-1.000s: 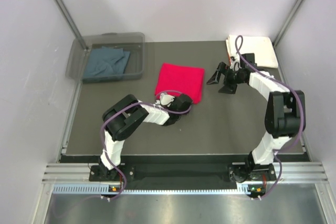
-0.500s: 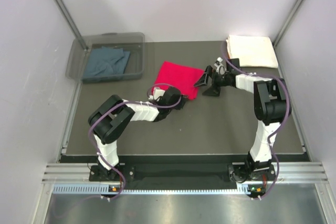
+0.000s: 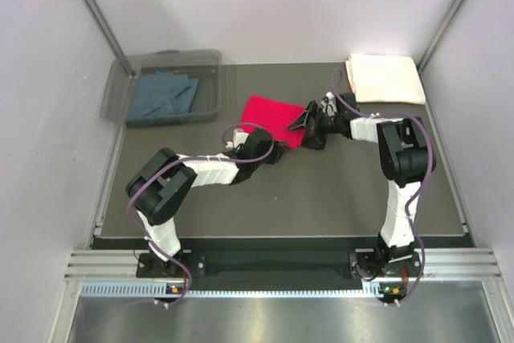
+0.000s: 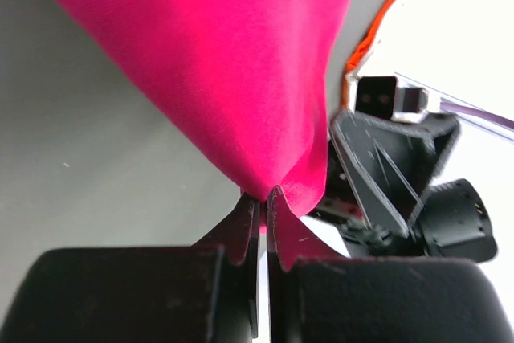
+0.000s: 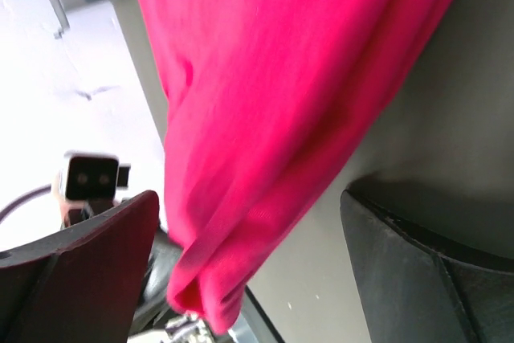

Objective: Fold and stack the t-shirts
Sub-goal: Neatly place the folded tshirt to the corner

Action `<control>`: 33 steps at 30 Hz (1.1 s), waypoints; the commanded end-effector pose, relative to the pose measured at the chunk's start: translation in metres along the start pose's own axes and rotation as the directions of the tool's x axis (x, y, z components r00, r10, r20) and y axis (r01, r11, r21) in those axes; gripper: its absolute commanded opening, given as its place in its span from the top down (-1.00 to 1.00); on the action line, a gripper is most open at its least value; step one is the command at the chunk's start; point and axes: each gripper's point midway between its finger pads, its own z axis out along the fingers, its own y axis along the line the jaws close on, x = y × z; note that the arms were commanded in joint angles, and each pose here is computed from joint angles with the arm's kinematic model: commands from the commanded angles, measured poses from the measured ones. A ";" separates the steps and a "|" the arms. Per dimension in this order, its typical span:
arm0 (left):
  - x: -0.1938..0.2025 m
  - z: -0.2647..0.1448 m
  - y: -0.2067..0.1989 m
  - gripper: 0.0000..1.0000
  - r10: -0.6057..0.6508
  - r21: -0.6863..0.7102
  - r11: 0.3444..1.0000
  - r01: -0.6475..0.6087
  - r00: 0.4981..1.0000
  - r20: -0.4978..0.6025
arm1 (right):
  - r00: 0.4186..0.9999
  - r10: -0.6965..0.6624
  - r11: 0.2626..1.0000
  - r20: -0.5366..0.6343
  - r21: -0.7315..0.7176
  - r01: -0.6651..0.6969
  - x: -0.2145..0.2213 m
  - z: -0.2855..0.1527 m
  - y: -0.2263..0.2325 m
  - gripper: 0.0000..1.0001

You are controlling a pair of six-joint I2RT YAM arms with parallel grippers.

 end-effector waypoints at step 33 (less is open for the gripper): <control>-0.041 -0.148 0.018 0.39 0.803 -0.011 0.594 -0.805 0.593 -0.054 | 0.689 -0.724 0.504 -0.032 0.657 0.560 -0.128 -0.130 0.024 1.00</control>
